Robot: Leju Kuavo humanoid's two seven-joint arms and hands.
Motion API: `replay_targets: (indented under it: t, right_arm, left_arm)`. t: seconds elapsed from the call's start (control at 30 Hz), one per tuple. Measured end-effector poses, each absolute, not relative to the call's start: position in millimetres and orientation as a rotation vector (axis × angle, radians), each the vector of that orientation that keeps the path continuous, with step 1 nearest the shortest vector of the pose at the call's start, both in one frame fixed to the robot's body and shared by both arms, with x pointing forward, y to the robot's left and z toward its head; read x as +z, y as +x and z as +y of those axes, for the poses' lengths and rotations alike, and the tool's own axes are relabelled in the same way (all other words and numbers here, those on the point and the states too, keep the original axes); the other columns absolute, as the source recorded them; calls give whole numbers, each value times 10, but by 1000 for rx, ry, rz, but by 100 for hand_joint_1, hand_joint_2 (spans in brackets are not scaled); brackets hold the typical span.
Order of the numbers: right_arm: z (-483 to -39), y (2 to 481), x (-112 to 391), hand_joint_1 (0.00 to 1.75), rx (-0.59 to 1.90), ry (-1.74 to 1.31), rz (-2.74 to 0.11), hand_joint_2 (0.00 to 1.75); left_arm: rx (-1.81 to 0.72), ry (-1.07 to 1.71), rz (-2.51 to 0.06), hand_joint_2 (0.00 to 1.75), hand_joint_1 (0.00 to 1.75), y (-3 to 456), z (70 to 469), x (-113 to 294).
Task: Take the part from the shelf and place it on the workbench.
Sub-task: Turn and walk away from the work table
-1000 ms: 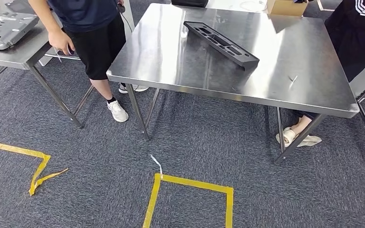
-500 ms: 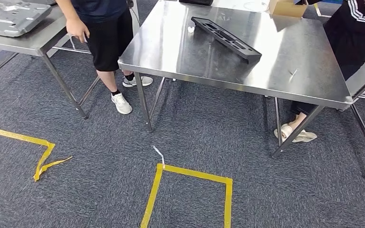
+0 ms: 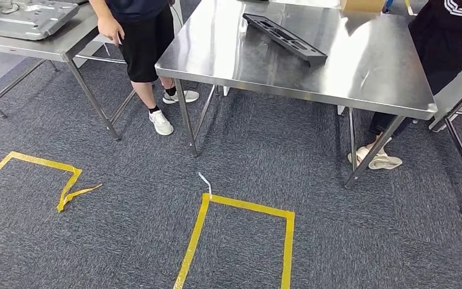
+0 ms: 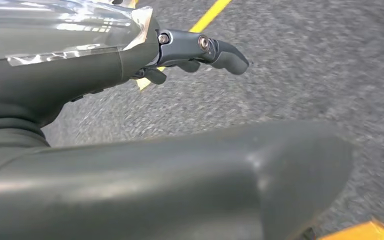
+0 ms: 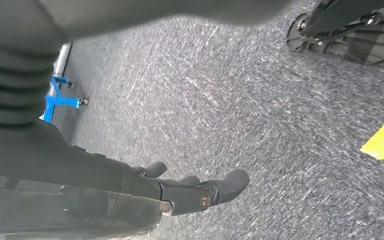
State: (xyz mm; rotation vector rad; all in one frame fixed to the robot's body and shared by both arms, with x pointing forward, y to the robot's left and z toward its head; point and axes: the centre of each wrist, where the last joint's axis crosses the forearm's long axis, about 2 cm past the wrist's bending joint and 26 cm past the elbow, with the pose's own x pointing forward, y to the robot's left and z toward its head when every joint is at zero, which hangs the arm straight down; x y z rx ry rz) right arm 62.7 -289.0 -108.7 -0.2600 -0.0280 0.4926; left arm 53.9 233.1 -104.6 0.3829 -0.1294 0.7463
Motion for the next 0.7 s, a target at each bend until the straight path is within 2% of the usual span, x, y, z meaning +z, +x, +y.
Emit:
replay_targets:
  t: [0.7]
  right_arm:
    - [-2841, 609, -1090, 0, 493, -253, -27, 175]
  left_arm:
    - [735, 378, -143, 0, 0, 528, 2310, -1046]
